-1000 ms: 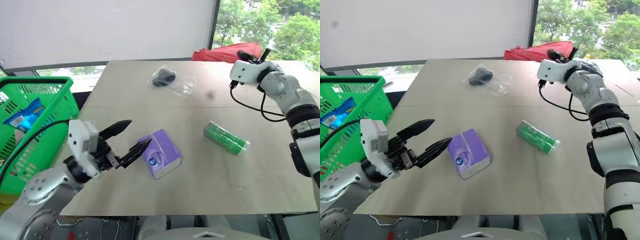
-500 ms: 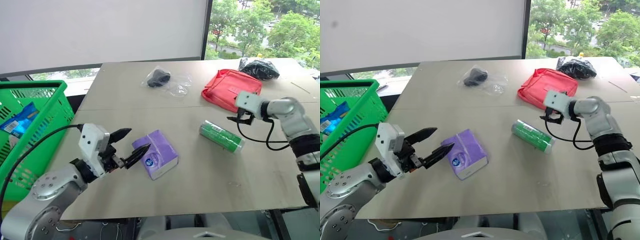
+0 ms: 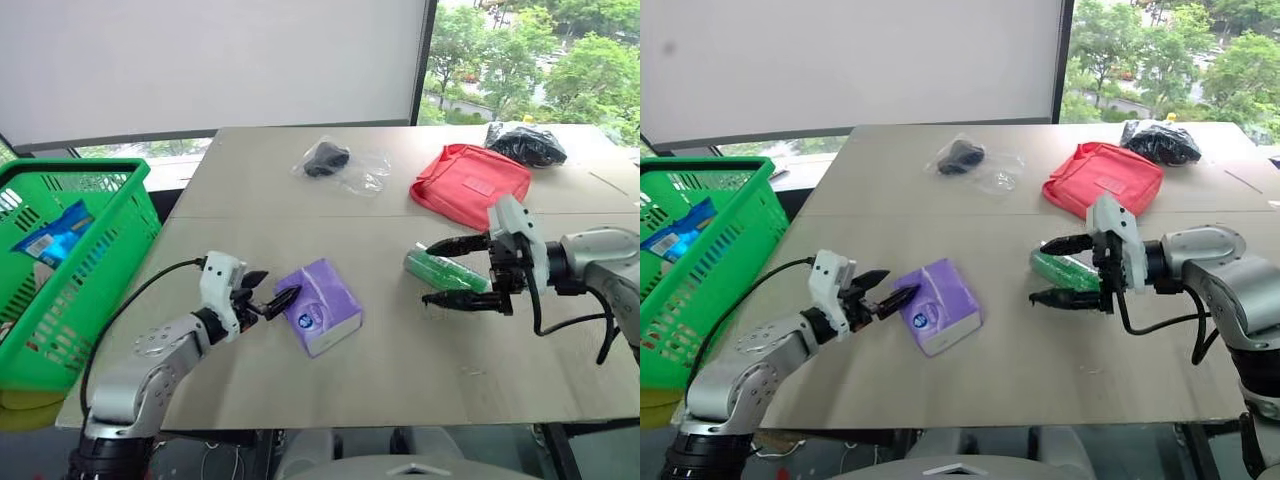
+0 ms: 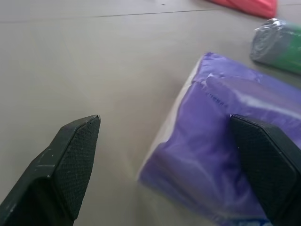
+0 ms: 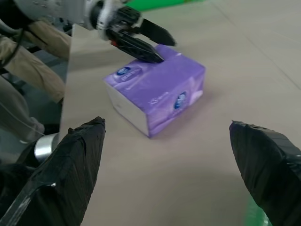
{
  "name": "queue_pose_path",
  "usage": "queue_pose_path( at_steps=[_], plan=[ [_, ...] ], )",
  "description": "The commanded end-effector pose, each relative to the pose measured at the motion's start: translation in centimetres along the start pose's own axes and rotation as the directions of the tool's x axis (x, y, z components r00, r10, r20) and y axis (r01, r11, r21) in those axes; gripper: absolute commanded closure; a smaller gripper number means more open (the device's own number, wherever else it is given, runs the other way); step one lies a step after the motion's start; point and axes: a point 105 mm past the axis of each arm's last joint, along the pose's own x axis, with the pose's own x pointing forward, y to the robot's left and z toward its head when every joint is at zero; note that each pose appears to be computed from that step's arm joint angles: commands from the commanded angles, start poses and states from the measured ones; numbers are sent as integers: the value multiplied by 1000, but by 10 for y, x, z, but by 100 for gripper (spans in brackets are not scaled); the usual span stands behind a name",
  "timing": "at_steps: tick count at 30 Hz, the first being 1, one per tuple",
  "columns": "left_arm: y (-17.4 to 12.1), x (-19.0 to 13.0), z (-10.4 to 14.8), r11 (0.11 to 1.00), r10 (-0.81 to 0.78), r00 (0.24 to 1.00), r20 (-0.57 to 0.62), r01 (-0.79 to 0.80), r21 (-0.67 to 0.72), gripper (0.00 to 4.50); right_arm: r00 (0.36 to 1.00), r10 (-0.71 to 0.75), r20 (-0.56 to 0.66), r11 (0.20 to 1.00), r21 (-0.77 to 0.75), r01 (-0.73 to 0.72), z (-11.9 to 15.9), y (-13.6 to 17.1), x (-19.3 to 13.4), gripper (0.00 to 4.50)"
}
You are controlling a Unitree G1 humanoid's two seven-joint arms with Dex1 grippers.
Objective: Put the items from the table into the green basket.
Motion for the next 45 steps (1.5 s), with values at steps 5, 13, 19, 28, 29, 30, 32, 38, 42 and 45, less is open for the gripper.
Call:
queue_pose_path(
  at_steps=[5, 13, 19, 28, 29, 30, 32, 38, 42, 45],
  plan=[
    [-13, -4, -35, 990, -117, 982, -146, 103, -100, 72, 997, -72, -31, 996, -58, 70, -8, 0, -5, 0],
    [-11, -5, -27, 996, -78, 992, -101, 73, -58, 372, 995, -94, -32, 993, -75, 92, -11, -7, -3, 0],
    [9, -13, 36, 998, 66, 983, 173, -64, -19, 403, 995, -60, 83, 996, -68, 65, 10, -9, 4, 0],
    [93, -166, 195, 685, 587, 425, 689, -714, -144, 403, 883, -60, 466, 996, -31, 84, 80, -22, 24, 0],
    [96, -182, 201, 643, 607, 366, 706, -748, -165, 403, 872, -65, 486, 996, -25, 89, 85, -23, 26, 0],
    [101, -202, 206, 586, 632, 289, 719, -786, -199, 403, 865, -67, 498, 996, -23, 91, 88, -25, 27, 0],
    [114, -245, 207, 433, 691, 143, 709, -867, -247, 403, 857, -50, 512, 997, -30, 77, 92, -25, 31, 0],
    [152, -302, 168, 192, 825, -30, 564, -924, -330, 403, 844, -8, 536, 998, -52, 43, 101, -23, 35, 0],
    [172, -272, 149, 283, 852, 98, 514, -912, -296, 267, 840, 4, 543, 998, -58, 33, 105, -22, 38, 0],
    [181, -250, 142, 325, 849, 157, 505, -908, -263, 143, 843, 9, 537, 997, -72, 35, 106, -21, 38, 0]
  ],
)
